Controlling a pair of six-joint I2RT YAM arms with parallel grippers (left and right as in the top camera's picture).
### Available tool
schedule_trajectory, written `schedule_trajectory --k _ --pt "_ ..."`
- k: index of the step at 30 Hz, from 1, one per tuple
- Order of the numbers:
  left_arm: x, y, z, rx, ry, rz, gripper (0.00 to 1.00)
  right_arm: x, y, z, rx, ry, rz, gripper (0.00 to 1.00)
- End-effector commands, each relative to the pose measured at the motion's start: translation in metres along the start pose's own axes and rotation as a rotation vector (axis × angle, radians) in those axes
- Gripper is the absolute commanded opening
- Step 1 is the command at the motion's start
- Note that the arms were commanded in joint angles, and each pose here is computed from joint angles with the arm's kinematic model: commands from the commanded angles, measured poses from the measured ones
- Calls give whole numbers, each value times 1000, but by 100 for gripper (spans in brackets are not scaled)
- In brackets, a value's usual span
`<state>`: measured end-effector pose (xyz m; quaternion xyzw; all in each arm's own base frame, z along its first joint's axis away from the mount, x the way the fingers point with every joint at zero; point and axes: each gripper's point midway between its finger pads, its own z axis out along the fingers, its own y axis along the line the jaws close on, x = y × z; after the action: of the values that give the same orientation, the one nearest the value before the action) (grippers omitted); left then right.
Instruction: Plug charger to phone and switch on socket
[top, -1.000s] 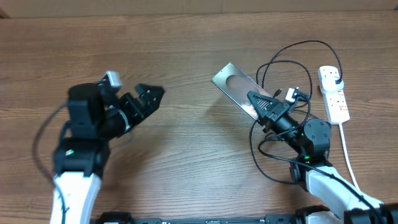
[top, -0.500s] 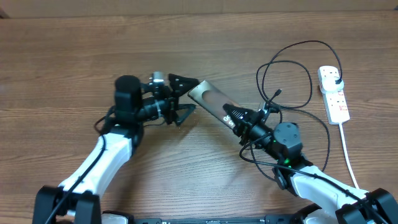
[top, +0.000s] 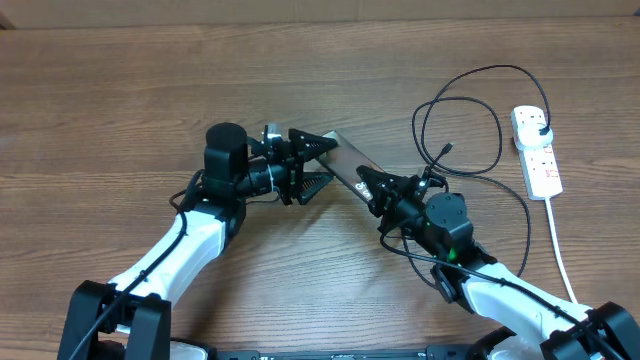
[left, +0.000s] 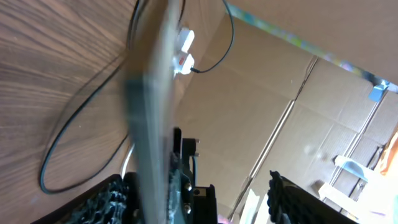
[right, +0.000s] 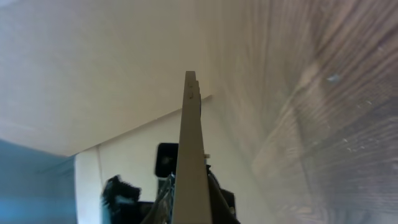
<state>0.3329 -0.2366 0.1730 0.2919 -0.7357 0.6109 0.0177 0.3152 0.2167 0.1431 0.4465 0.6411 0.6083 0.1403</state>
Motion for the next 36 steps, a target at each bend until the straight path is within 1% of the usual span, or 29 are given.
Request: schedule_trajectory --k 1,4,6,10,14,17,21,29,36 --pt "1 0 5 -3 -11 -20 71 16 25 7 -49 24 -58 4" --pt "3 1 7 -6 -8 -19 63 17 28 8 -60 14 -155 4" --pt "4 1 8 -8 -7 -18 59 18 28 8 -61 14 -154 4" --pt "0 1 8 -7 -27 -17 54 23 28 8 -60 41 -156 4" --pt "-5 1 8 -4 -59 1 53 34 25 8 -44 108 -159 4" --pt "-9 1 7 -3 -79 14 53 38 26 7 -51 124 -162 4" --pt "-10 1 7 -3 -85 17 51 42 30 6 -64 147 -156 4" --pt "-9 1 8 -4 -84 18 34 48 27 7 -57 163 -140 4" --pt "1 3 15 -15 -58 27 24 46 23 7 -38 153 -131 4"
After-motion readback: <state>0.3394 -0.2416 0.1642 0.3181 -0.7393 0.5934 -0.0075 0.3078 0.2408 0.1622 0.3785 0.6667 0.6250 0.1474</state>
